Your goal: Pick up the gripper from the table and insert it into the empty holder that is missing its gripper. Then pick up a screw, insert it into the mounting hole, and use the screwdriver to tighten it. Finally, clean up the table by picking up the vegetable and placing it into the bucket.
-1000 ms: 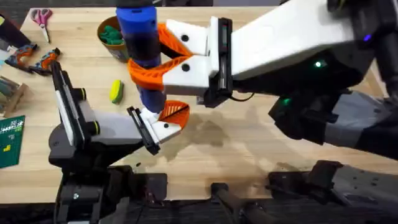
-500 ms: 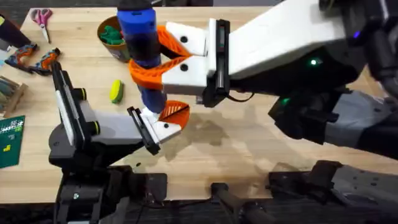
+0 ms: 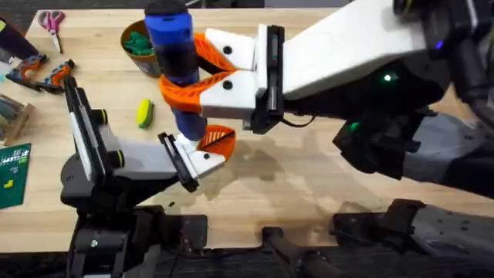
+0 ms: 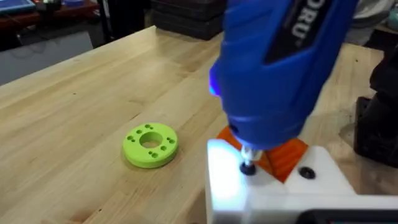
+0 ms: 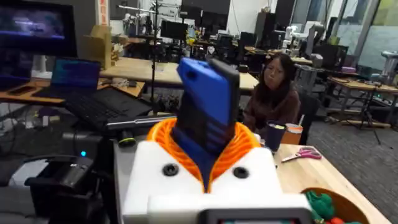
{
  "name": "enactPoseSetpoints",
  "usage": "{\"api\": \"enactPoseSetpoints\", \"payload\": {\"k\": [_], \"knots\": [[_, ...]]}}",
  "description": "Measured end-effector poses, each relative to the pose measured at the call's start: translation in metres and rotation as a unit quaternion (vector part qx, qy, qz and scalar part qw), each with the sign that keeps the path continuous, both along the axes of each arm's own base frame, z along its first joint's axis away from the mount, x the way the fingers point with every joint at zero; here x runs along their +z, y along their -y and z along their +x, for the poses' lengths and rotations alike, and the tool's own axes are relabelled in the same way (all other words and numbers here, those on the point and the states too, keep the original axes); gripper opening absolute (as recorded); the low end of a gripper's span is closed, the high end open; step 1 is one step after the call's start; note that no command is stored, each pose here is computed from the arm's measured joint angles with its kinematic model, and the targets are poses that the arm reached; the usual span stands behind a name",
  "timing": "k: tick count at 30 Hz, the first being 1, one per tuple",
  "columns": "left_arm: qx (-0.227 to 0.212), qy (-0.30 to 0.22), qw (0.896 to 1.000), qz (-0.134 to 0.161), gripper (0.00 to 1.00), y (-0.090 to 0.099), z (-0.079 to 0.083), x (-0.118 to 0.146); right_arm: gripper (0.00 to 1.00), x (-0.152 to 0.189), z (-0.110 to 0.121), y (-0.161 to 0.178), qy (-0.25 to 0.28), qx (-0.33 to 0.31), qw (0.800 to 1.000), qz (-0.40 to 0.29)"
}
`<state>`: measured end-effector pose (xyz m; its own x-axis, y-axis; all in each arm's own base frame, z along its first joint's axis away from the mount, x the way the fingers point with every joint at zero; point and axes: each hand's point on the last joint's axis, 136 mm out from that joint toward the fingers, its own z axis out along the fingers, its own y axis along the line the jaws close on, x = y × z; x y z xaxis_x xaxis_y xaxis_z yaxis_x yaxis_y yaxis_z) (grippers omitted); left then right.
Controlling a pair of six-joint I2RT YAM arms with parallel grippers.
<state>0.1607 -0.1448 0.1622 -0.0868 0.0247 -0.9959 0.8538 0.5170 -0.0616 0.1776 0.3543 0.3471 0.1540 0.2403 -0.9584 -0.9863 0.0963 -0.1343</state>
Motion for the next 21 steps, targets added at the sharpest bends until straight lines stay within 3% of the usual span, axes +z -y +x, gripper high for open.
{"api": "enactPoseSetpoints", "payload": {"k": [12, 21], "knots": [[-0.001, 0.002, 1.000, 0.001, 0.004, 0.000, 0.000, 0.000, 0.027, 0.010, -0.001, 0.000, 0.021, 0.000, 1.000, 0.018], [-0.001, 0.002, 1.000, 0.001, 0.004, 0.000, 0.000, 0.000, 0.027, 0.074, 0.014, -0.004, 0.075, -0.011, 0.997, 0.022]]}}
